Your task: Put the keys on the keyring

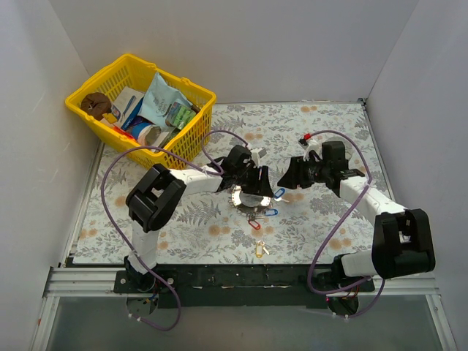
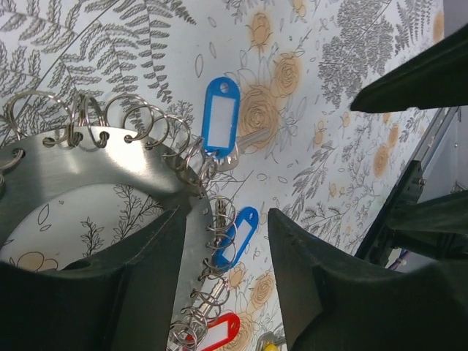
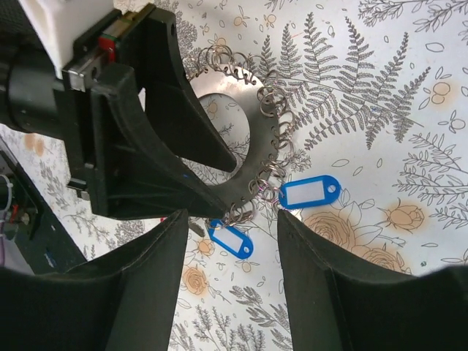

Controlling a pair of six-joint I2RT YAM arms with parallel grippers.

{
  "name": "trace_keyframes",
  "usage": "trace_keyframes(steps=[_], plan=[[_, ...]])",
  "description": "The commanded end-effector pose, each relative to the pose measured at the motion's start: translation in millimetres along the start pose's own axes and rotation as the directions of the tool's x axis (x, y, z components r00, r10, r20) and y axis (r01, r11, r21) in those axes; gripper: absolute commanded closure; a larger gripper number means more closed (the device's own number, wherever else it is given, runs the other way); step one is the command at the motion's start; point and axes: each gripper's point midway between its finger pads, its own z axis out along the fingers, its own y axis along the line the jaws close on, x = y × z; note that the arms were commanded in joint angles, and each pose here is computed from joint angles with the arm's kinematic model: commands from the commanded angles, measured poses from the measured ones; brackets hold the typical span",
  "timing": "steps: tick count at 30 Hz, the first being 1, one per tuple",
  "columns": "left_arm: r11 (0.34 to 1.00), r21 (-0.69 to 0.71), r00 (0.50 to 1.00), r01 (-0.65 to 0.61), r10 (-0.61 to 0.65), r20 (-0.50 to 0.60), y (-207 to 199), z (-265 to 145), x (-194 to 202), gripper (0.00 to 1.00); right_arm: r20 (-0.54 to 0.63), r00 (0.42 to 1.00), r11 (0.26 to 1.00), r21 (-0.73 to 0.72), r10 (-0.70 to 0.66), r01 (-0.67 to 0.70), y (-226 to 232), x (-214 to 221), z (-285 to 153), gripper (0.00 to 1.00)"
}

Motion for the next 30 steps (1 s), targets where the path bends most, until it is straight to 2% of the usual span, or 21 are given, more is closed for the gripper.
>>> trace_keyframes(steps=[1, 10, 17, 20, 30], plan=[[0.999, 0.036, 0.999, -0.022, 0.02, 0.05, -14.2, -1.8, -20.3, 0.52, 0.032, 0.999, 0.999, -0.022, 0.027, -0.026, 2.1, -3.6, -5.7, 0.42], [0.999, 0.054, 1.0, 0.005, -0.005, 0.005, -5.6, 9.2, -4.7, 0.57, 0.011, 0.998, 0.998, -0.019, 0.068, -0.068, -2.9, 9.3, -2.3, 0.51], [0.999, 0.049, 1.0, 0.019, -0.018, -0.02, 3.5, 17.6, 4.7, 0.59, 0.009, 0.998, 0.998, -0.018, 0.061, -0.061, -2.4, 8.2, -3.2, 0.52], [0.998, 0.056, 1.0, 0.018, -0.017, -0.024, 2.1, 18.7, 6.6, 0.64, 0.008, 0.998, 0.998, -0.013, 0.06, -0.059, -3.3, 8.7, -3.3, 0.53], [1.0, 0.02, 1.0, 0.004, -0.004, -0.023, 9.2, 27.9, 10.2, 0.68, 0.004, 0.998, 0.998, -0.015, 0.068, -0.068, -4.1, 7.6, -2.6, 0.53]])
